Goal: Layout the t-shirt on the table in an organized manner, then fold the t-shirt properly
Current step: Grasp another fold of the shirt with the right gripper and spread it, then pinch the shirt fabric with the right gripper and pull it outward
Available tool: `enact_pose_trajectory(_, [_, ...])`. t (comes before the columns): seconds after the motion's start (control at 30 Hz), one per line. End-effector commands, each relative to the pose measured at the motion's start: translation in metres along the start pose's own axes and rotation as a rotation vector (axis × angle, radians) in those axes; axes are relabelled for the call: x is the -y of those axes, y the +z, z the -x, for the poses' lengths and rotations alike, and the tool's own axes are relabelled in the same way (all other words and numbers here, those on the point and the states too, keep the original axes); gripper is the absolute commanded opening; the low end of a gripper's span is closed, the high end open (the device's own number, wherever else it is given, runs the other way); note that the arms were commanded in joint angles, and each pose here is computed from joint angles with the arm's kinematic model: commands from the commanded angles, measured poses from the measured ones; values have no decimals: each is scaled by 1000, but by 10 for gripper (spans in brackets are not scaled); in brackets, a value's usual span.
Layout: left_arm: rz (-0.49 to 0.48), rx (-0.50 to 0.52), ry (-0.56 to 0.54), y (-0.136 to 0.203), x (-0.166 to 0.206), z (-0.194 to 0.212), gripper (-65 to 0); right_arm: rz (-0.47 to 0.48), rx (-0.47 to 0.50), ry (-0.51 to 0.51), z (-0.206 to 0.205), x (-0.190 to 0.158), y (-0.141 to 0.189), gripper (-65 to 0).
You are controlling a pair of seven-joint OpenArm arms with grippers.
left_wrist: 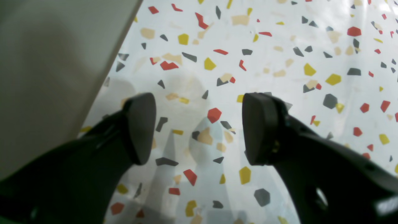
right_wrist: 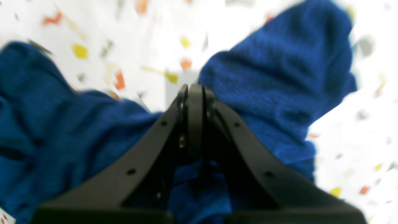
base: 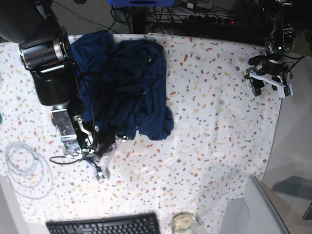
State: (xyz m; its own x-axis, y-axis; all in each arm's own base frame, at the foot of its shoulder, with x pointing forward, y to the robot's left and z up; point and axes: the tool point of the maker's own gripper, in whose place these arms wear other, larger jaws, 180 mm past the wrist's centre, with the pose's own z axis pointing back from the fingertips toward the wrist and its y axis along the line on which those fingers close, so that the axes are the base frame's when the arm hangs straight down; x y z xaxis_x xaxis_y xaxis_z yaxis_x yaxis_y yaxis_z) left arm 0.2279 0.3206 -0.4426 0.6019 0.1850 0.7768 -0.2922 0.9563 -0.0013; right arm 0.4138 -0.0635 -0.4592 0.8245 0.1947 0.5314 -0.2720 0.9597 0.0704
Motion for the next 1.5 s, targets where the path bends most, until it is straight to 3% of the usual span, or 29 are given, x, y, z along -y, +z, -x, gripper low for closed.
enact_pose_trajectory(0.0, [-1, 50, -14, 1, -3, -17, -232, -2, 129, 13, -51, 0, 16, -639])
enact_pose_trajectory(0.27, [-11, 30, -28, 5, -8, -9, -232, 17, 375, 69, -149, 0, 71, -650])
enact_pose_trajectory(0.47, [-13, 19, -31, 7, -10, -3, -232, 72, 495, -8, -193, 43, 104, -650])
enact_pose_trajectory(0.6, [-10, 19, -32, 7, -9, -3, -232, 116, 537, -55, -198, 75, 115, -648])
enact_pose_trajectory(0.77, [0, 35, -27, 7, -3, -9, -232, 103, 417, -35, -171, 68, 83, -618])
enact_pose_trajectory(0.8, [12, 41, -26, 7, 1, -12, -232, 103, 367, -4, -162, 64, 75, -573])
enact_pose_trajectory(0.9, [76, 73, -58, 7, 28, -25, -232, 102, 227, 87, -140, 47, 63, -315])
enact_pose_trajectory(0.97, [108, 92, -67, 9, 41, -32, -232, 91, 215, 102, -130, 37, 67, -206])
enact_pose_trajectory(1.1, [162, 127, -77, 10, 65, -45, -232, 66, 239, 130, -92, 15, 92, -233])
enact_pose_trajectory(1.3, [292, 139, -112, 4, 122, -52, -234, -11, 149, 78, -1, -26, 111, -243])
enact_pose_trajectory(1.47, [370, 119, -151, -4, 158, -47, -234, -127, 73, 94, 72, -82, 102, -372])
